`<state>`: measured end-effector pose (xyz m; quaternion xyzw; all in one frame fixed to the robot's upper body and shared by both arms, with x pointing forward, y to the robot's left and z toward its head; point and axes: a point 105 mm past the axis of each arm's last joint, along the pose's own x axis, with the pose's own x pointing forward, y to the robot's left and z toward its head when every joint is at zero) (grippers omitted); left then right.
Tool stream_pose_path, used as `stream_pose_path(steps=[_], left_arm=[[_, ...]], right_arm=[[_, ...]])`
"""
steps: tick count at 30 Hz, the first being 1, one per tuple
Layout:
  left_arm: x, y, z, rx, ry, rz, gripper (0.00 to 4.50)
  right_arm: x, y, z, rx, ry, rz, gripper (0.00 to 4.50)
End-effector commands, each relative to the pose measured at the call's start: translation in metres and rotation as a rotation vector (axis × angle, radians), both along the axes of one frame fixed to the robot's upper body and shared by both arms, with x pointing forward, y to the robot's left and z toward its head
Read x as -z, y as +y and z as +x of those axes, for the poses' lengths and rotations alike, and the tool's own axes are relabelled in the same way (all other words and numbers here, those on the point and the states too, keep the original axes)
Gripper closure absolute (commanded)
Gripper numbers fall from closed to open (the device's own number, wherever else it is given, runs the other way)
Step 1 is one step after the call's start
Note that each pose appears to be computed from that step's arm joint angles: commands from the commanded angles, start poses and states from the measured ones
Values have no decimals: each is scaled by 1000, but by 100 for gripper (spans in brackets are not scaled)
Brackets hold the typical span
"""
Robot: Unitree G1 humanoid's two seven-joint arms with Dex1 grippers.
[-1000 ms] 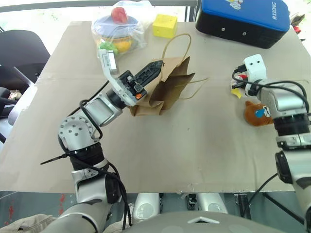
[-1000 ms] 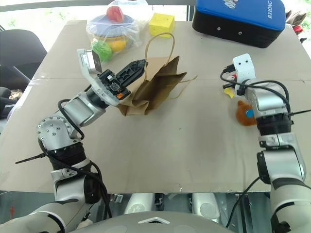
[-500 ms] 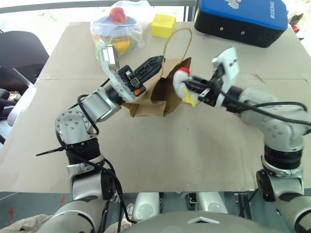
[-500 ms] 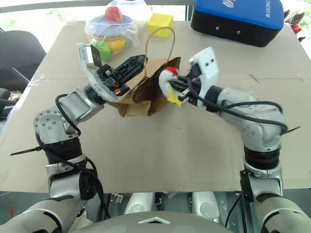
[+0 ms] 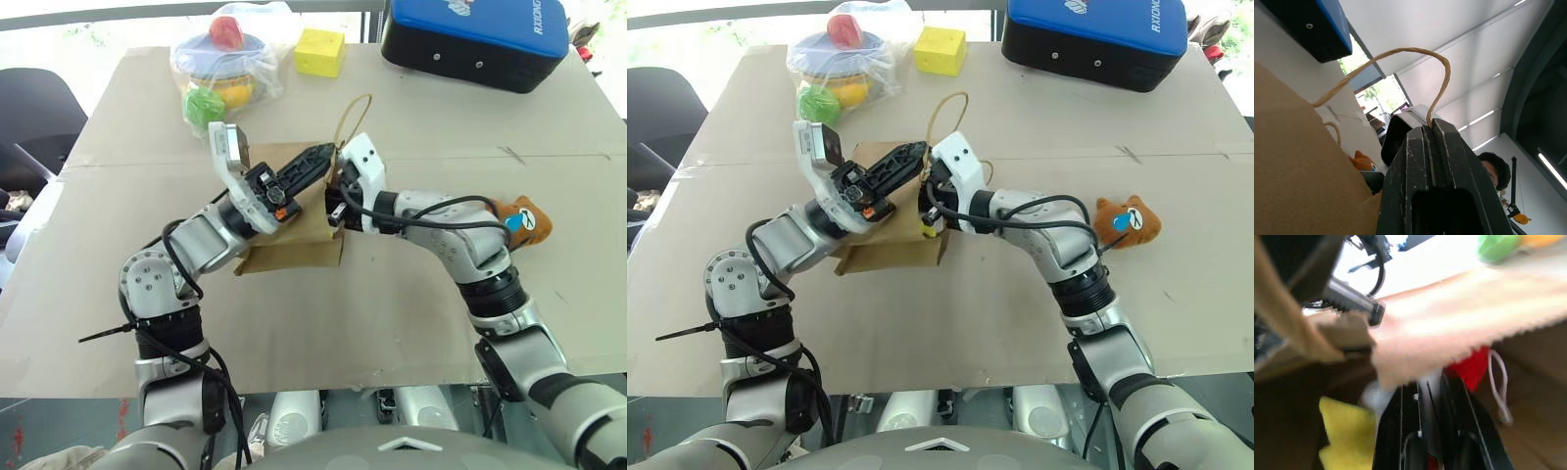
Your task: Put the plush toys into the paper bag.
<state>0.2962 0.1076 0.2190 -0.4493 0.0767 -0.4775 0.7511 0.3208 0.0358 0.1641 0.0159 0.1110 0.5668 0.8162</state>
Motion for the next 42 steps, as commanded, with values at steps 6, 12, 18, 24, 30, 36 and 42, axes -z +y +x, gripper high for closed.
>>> stream_pose_path(steps=[6, 12, 18, 24, 30, 36, 42], left_arm=[[-19, 1, -4, -49, -178, 106, 450], [-38, -25, -2, 28, -379, 163, 450], [-59, -51, -11, 159, -548, 162, 450], [-30, -39, -1, 162, -526, 243, 450], [-2, -26, 10, 93, -465, 274, 450], [6, -8, 11, 67, -448, 263, 450], [10, 4, 10, 39, -456, 276, 450]], right_arm=[[-12, -19, -24, -131, 28, 87, 447], [-13, -25, -22, -83, 15, 105, 447], [-23, -31, -14, 35, -30, 135, 447], [-11, -50, 16, 352, -53, 118, 447], [15, -38, 31, 399, -42, 96, 447], [21, -36, 5, 207, -46, 48, 252], [0, -69, -13, 219, -89, 27, 151]])
